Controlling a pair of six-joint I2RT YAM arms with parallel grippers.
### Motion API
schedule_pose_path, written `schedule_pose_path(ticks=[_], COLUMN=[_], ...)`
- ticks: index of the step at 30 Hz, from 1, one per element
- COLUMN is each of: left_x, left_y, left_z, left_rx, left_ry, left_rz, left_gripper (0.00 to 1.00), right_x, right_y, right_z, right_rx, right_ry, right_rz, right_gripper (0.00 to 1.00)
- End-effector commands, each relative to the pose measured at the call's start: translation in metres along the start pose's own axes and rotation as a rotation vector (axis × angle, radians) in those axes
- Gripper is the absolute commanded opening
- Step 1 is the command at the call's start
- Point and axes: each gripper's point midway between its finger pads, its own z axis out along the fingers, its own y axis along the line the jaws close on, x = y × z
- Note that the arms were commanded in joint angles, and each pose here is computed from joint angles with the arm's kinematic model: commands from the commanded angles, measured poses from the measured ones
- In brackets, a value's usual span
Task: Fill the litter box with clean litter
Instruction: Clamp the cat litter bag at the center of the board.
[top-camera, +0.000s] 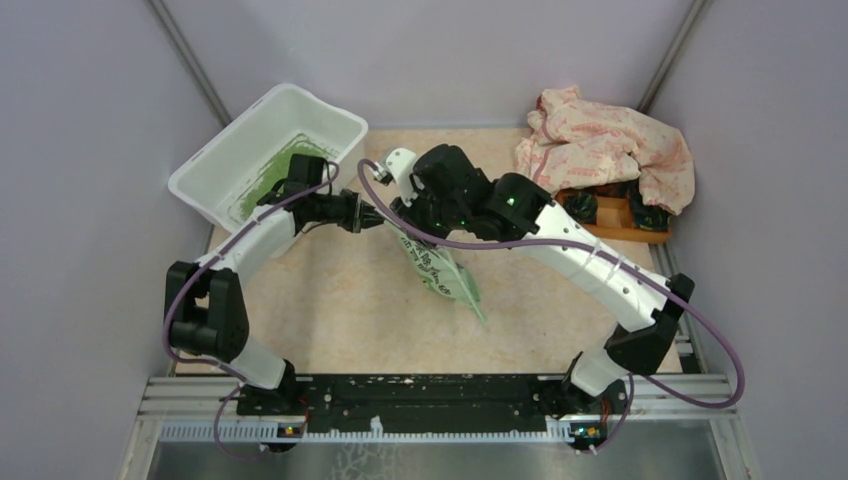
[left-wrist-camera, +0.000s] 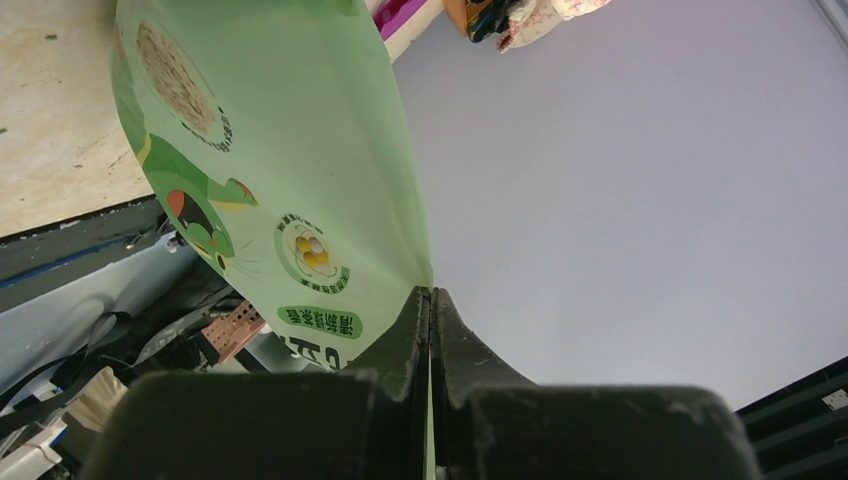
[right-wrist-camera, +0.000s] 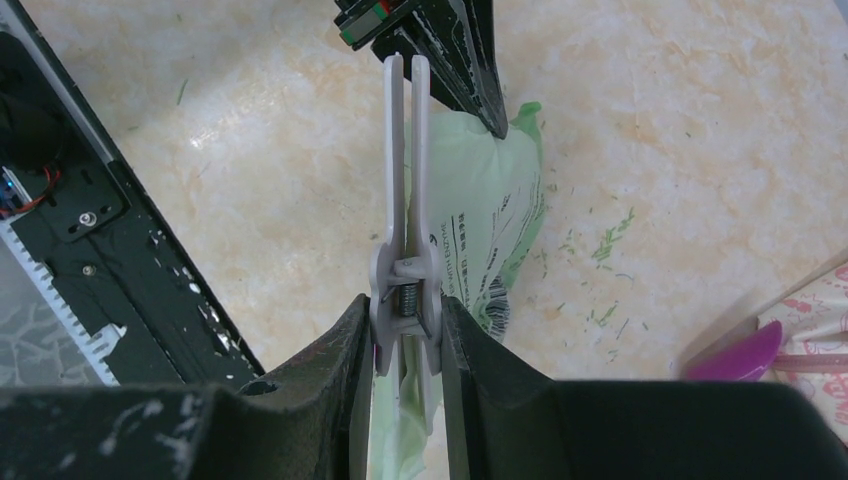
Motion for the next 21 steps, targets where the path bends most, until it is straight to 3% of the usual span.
schedule_pose_path(ticks=[1, 21], left_x=[0.028, 0.027], left_y=[-0.039, -0.044], left_z=[-0.021, -0.021], left_rx=[0.103, 0.1], left_ry=[0.034, 0.032], left_rz=[0.105, 0.12], left_gripper=[0.0, 0.0], right_x=[-0.009, 0.0], right_y=[-0.003, -0.008], right_z=[-0.025, -0.01], right_rx=[0.006, 0.013], right_ry=[-0.017, 0.089], right_rz=[0.027, 0.072], right_gripper=[0.0, 0.0])
